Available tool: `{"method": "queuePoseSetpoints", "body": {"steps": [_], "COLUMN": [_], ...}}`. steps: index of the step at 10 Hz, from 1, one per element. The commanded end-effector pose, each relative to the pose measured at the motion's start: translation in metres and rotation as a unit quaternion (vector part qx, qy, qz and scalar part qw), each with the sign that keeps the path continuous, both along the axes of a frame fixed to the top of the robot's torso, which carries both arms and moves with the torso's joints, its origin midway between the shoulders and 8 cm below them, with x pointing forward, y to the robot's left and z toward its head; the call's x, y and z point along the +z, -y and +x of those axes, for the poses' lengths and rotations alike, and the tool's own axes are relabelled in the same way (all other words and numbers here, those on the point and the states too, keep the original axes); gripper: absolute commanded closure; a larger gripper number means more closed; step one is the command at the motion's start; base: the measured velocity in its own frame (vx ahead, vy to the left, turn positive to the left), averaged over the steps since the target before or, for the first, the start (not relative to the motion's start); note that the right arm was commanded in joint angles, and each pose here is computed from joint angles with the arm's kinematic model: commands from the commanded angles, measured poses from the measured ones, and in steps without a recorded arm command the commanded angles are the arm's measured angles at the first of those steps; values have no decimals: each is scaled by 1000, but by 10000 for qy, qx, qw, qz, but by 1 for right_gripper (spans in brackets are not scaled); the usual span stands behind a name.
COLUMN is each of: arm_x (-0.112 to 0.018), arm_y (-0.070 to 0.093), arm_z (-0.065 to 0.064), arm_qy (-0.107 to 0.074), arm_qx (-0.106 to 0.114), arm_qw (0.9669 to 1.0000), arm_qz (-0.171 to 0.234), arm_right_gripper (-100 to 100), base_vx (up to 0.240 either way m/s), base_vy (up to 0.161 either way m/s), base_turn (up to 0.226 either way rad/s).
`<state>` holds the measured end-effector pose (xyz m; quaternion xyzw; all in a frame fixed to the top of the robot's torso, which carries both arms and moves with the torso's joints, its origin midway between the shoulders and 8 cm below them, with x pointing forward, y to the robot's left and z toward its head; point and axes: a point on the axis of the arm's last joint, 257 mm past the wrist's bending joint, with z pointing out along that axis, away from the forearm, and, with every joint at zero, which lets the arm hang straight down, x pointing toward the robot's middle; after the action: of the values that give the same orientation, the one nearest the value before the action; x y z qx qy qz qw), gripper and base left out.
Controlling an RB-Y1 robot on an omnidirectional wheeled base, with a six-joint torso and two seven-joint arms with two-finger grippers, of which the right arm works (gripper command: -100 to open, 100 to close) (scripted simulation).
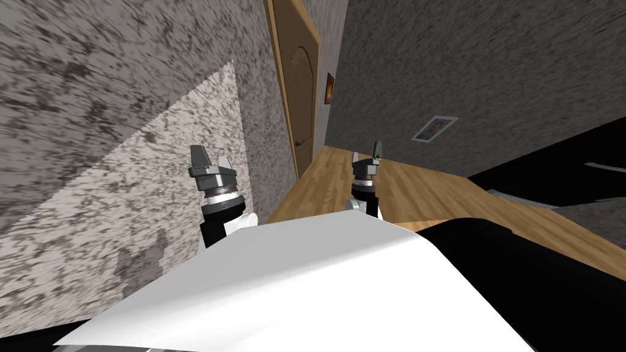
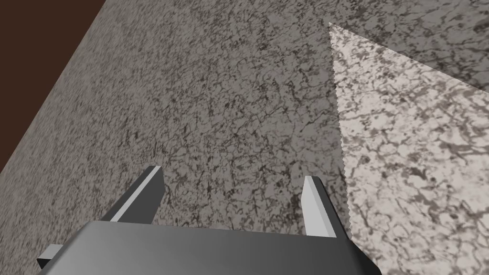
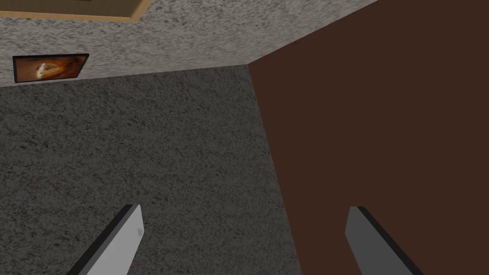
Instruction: Pull the door open
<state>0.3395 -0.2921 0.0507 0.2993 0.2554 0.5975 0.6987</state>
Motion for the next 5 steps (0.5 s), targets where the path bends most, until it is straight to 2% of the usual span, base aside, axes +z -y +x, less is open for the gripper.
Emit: {"method": "queuePoseSetpoints", "body": {"steps": [1,5], "arm_x": [-8,-29], "arm_y": [-1,-2], "arm_z": [7,24], "arm_qy": [-68,-232], "arm_qx": [44,139], "arm_qw": [10000,9996], "arm_qz": [-3,-1], "arm_right_gripper": [-100,-100], "base_vx": [48,98], "base_vy": [-20,-56], "base_turn": [114,111]}}
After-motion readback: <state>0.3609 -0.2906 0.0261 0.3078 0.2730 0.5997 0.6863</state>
